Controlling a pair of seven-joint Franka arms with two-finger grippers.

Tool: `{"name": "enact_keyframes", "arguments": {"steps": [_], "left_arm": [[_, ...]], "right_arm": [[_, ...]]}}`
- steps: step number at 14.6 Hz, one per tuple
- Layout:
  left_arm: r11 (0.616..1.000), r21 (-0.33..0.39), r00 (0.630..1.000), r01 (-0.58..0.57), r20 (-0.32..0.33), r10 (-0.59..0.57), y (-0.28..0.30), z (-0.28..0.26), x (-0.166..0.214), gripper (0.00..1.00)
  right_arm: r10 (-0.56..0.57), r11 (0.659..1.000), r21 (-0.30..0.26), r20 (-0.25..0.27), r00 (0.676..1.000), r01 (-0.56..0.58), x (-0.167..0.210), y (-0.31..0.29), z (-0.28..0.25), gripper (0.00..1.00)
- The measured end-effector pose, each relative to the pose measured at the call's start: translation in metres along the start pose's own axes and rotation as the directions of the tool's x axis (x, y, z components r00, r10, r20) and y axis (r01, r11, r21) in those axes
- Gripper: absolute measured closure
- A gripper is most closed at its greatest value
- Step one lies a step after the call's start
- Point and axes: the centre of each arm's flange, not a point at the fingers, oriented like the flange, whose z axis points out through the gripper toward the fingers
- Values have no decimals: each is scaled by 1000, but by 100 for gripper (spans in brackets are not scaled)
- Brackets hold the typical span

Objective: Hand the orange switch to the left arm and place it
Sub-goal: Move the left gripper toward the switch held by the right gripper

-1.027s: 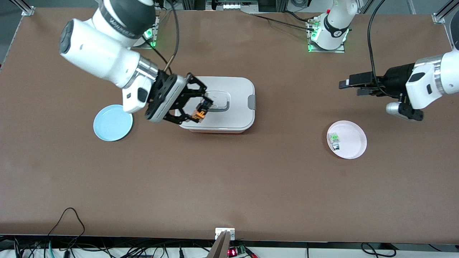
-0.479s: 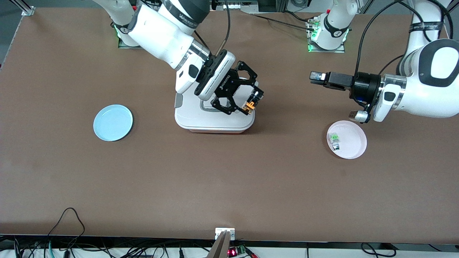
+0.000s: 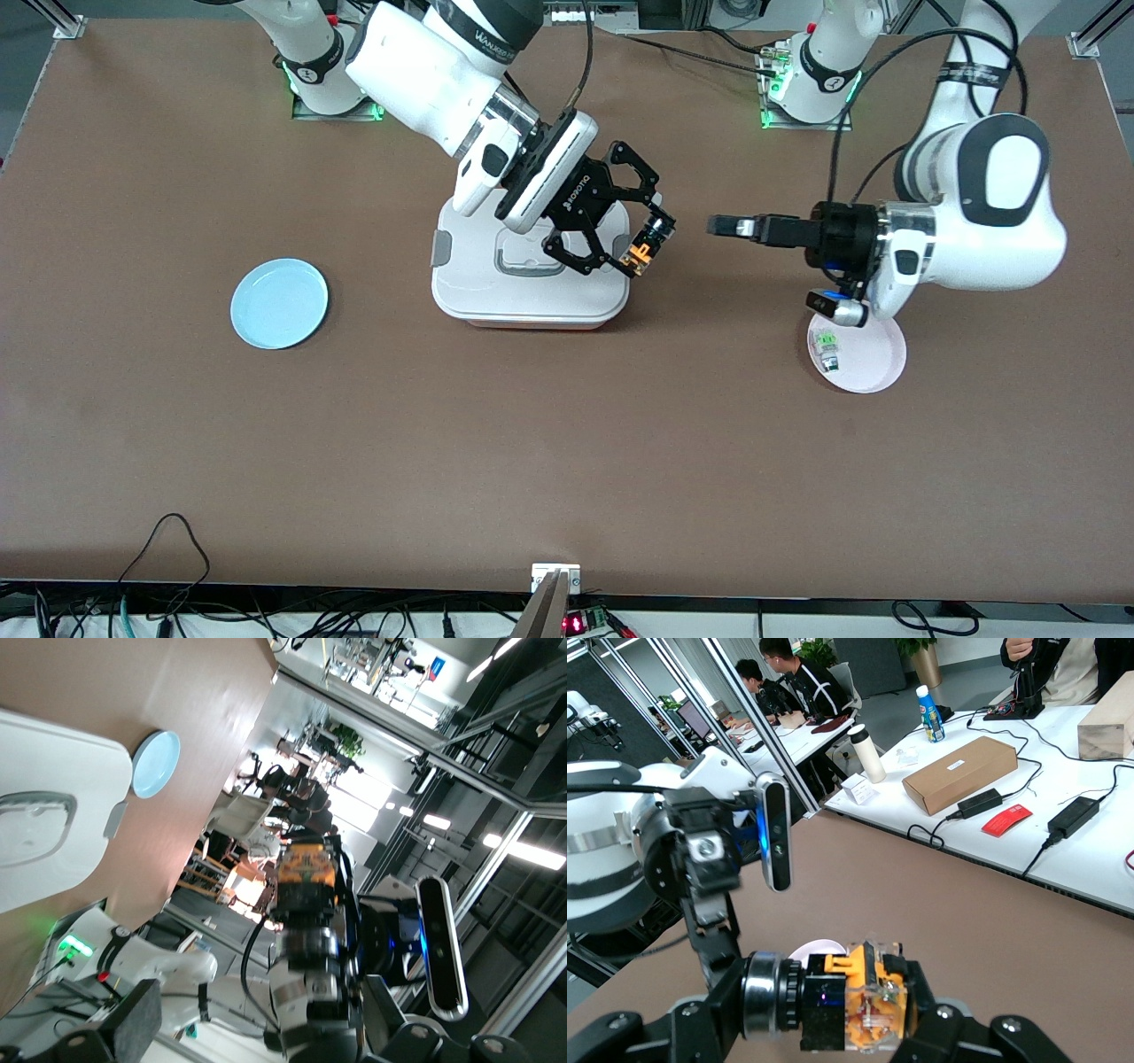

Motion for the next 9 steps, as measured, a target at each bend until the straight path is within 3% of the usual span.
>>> {"name": "enact_keyframes", "arguments": {"steps": [4, 9], "left_arm": [[999, -45, 997, 5, -79, -9, 5, 16, 4, 0], [998, -68, 995, 14, -94, -21, 6, 26, 5, 1]], "right_arm": [[0, 1000, 0, -2, 1000, 0, 0, 0, 0, 28], [1, 1000, -1, -4, 1000, -1, 0, 0, 0, 28]]}}
